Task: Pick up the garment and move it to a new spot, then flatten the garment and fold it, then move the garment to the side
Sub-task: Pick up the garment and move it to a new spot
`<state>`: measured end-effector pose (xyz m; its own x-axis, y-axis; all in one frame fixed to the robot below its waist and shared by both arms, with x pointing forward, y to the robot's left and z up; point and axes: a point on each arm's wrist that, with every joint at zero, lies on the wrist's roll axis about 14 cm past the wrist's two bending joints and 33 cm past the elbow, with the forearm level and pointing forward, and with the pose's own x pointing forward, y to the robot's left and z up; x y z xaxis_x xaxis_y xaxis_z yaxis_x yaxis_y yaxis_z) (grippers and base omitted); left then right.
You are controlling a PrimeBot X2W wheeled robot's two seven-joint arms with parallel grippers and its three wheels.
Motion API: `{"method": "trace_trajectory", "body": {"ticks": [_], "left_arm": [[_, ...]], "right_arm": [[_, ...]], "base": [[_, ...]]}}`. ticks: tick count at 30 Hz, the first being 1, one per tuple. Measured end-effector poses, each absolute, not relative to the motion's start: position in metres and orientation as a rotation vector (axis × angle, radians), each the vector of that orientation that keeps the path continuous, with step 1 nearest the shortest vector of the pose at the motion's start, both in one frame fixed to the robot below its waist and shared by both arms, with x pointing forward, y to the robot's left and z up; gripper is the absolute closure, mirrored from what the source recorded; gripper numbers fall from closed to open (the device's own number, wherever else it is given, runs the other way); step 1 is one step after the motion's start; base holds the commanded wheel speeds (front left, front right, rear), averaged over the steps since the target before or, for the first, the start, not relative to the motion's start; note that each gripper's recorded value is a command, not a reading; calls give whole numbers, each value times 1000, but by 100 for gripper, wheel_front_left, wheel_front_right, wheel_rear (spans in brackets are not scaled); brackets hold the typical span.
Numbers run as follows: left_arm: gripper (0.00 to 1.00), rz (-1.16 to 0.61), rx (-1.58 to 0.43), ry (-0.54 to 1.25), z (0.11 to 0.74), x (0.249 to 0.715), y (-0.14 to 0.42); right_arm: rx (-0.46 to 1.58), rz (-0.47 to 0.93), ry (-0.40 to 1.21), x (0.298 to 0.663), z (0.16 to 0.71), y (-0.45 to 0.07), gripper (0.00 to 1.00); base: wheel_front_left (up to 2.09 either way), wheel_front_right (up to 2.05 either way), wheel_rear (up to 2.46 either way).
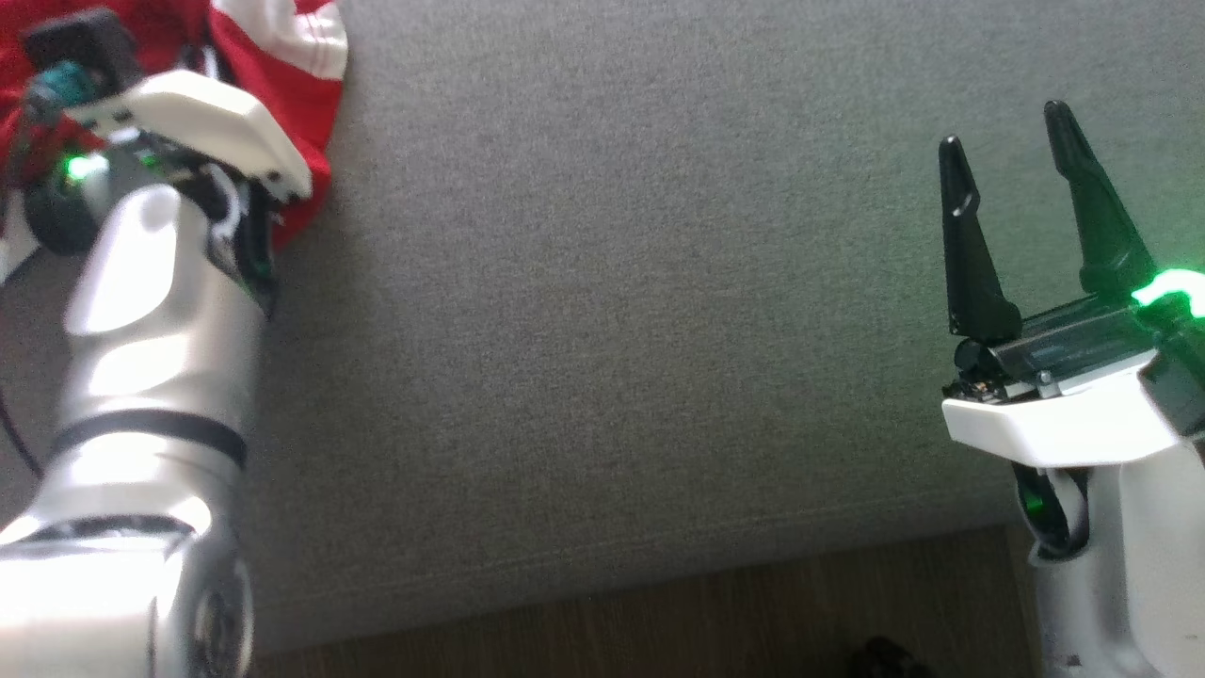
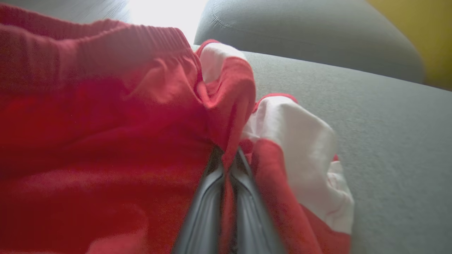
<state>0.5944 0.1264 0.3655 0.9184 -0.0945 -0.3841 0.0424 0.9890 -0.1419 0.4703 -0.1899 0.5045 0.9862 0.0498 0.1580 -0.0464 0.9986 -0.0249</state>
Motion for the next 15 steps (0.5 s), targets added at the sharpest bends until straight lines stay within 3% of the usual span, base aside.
{"method": "trace_trajectory", "body": {"ticks": [4,8,15], "left_arm": [[100,-125,-121,311,394,589,114],[100,-182,-139,79,472,592,102],[100,-319,-136,-70,527,564,63]], "right_arm": [[-17,50,-196,465,521,-189,0],[-9,48,-230,453,539,-189,0],[3,40,-243,431,550,-191,0]], "base": [[0,0,0],[0,0,0],[0,0,0]]}}
